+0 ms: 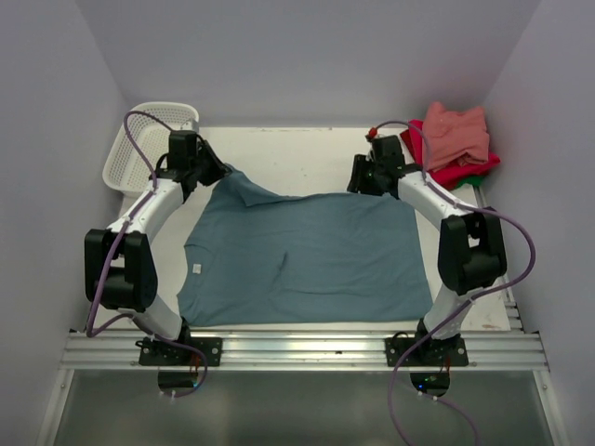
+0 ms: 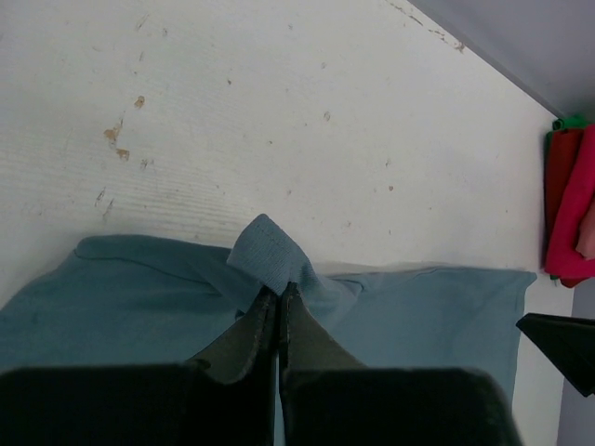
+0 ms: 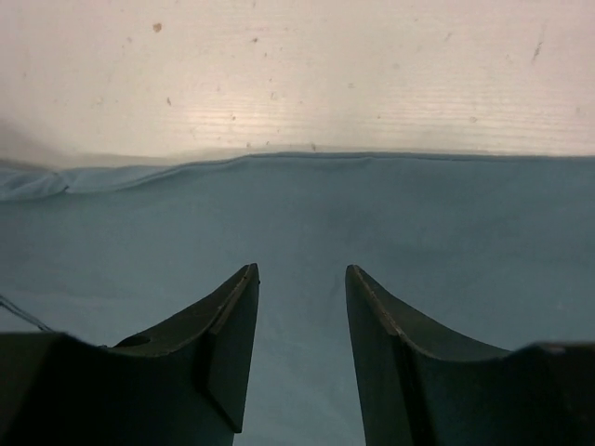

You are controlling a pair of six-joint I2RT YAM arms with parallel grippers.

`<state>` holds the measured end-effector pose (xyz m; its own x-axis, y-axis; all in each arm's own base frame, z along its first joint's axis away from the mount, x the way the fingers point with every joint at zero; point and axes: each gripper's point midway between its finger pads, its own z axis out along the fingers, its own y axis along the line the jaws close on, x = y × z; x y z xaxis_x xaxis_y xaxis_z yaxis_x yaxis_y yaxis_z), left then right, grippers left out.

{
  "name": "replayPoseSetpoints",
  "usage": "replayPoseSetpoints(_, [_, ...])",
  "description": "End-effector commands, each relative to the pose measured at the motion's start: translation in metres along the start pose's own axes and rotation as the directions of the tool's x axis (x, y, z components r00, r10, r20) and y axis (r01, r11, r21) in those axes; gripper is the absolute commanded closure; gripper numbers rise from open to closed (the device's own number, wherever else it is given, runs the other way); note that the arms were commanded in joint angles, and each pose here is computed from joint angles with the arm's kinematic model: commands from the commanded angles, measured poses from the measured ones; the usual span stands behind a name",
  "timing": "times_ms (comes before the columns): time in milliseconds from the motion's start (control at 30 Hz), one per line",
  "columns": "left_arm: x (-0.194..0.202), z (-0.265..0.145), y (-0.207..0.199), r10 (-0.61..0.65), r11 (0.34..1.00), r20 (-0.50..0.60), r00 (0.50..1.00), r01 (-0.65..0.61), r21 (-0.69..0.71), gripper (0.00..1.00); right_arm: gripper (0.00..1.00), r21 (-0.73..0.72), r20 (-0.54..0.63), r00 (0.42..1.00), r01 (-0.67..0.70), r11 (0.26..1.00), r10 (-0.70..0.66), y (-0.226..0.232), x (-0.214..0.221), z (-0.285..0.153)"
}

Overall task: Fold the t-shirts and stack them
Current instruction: Fold the tshirt

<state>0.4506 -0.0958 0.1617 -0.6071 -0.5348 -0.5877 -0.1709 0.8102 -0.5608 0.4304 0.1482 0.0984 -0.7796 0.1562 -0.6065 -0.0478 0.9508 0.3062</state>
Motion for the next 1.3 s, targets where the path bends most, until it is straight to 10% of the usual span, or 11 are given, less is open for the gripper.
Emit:
replayPoseSetpoints(0, [-0.019, -0.013, -0.018, 0.035, 0.998, 0.047, 0.998, -0.037, 0.045, 1.0, 0.52, 0.195, 0.023, 1.0, -0.006, 0.981, 0.002, -0.037, -0.03, -0.002])
replayPoseSetpoints(267, [-0.02, -0.022, -0.018, 0.048, 0.998, 0.059, 0.997, -0.051, 0.041, 1.0, 0.44, 0.532, 0.163, 0.956, -0.294, 0.794, 0.244, -0.158, -0.026, -0.025])
replayPoseSetpoints(1267, [-0.014, -0.014, -0.011, 0.047, 0.999, 0.038, 0.998, -0.048, 0.021, 1.0, 0.51, 0.467, 0.207, 0.933, -0.359, 0.808, 0.295, -0.197, -0.054, 0.016])
